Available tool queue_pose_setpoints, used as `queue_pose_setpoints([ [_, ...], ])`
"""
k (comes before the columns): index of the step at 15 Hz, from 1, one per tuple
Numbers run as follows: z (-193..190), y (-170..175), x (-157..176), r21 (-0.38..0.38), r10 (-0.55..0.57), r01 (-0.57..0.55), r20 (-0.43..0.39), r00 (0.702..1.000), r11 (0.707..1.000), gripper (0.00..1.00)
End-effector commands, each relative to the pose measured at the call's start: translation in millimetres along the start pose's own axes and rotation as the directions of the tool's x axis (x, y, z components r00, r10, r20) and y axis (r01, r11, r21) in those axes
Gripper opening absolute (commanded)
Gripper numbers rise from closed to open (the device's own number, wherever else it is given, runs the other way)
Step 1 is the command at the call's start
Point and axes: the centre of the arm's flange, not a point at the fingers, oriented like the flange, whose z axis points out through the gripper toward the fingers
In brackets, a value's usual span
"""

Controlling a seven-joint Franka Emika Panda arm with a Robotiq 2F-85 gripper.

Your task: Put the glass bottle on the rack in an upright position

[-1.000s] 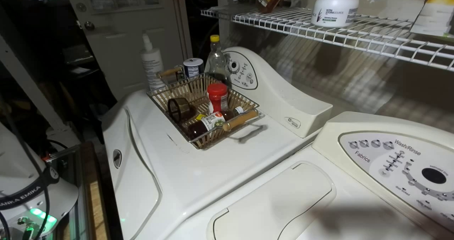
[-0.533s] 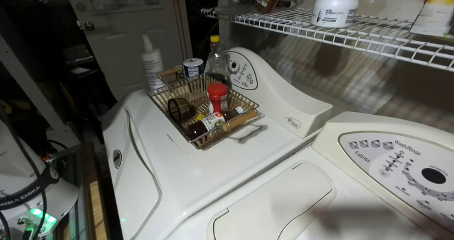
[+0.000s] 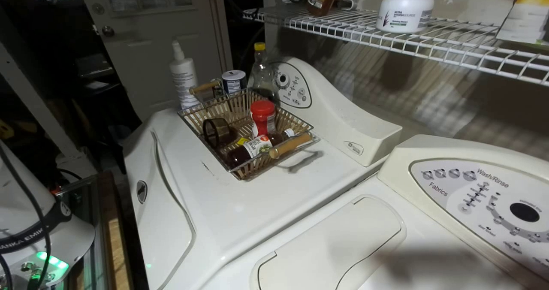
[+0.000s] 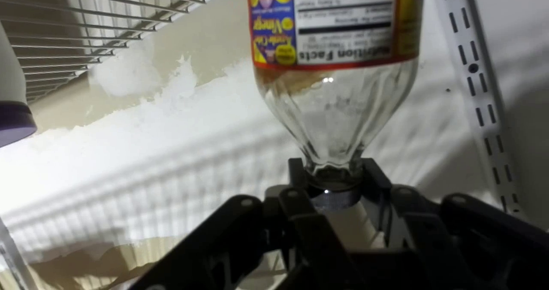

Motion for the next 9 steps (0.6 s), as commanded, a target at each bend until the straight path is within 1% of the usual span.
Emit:
queue_pose_setpoints([
  [1,-42.2,8.6,-13.0,0.06,-0.013,0.015,-0.034,0.999,0.998,0.11],
  [9,-60.9,0.0,-30.3,0.134,-0.121,0.129,-0.065,0.99,0.983,0.11],
])
